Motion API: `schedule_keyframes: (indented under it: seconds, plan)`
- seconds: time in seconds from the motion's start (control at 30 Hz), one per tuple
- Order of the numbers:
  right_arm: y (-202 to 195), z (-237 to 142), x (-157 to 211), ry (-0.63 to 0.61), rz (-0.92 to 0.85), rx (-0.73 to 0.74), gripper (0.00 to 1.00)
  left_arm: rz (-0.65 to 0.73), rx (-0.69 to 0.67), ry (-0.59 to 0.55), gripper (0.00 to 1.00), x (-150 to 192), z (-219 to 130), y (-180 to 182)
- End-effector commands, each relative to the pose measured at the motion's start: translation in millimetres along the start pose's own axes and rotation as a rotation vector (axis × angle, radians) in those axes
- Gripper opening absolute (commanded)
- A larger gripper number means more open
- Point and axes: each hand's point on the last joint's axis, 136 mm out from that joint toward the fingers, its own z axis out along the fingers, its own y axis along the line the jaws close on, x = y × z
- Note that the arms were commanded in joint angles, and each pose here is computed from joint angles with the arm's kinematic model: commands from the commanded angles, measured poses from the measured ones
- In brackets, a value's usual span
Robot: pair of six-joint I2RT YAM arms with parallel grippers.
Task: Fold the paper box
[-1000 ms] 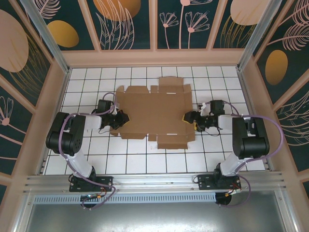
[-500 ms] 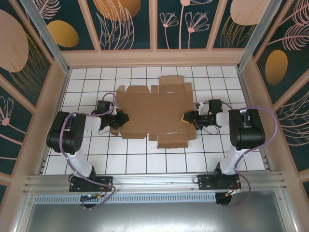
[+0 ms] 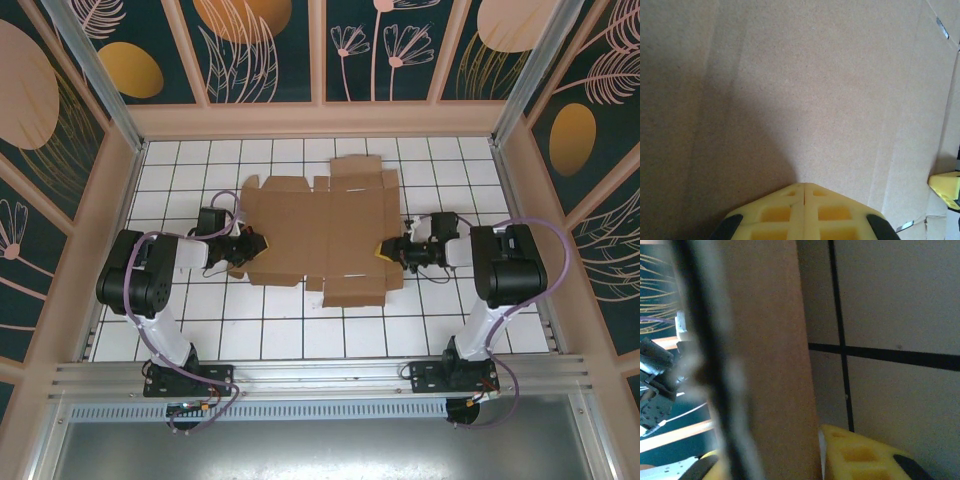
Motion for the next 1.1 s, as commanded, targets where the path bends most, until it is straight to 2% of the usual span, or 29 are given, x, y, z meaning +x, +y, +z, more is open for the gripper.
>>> schedule_keyframes:
  seconds: [0.0,0.1,0.2,0.3,0.43,0.53,0.67,0.87,0.97,1.07]
  plan:
    - [34.5,1.2,1.7,0.023,-0.124,-0.033,0.14,-0.119,-0.250,0.161,0.04,61.3,5.6,73.5]
    - [42.8,-5.8,-11.6,-0.010,-0.177,0.023,0.09,-0.089,-0.253,0.156,0.04,55.1,3.6,68.5]
    - [63.1,-10.6,-16.6,-0.024,-0.194,-0.014,0.14,-0.074,-0.255,0.151,0.04,52.2,2.3,65.9]
    - [61.9,-15.6,-21.7,-0.063,-0.186,0.031,0.14,-0.073,-0.249,0.149,0.04,52.3,2.0,64.7]
    - [53.2,-13.5,-15.3,-0.025,-0.216,0.087,0.00,-0.078,-0.229,0.145,0.04,53.6,1.2,60.9]
    - [50.0,-18.9,-17.3,-0.038,-0.252,0.165,0.00,-0.066,-0.217,0.130,0.05,50.1,-4.4,52.6]
    - [57.3,-31.2,-24.8,-0.061,-0.302,0.244,0.00,0.024,-0.227,0.045,0.08,28.2,-27.8,24.9]
    - [68.4,-50.4,-32.7,-0.050,-0.301,0.374,0.00,0.138,-0.257,-0.092,0.18,-8.0,-61.9,-13.5]
    - [80.0,-62.1,-35.6,-0.086,-0.304,0.418,0.00,0.175,-0.224,-0.088,0.22,-11.5,-62.4,-24.7]
    - [82.5,-73.5,-36.9,-0.086,-0.312,0.533,0.00,0.169,-0.238,-0.085,0.24,-11.6,-59.6,-19.3]
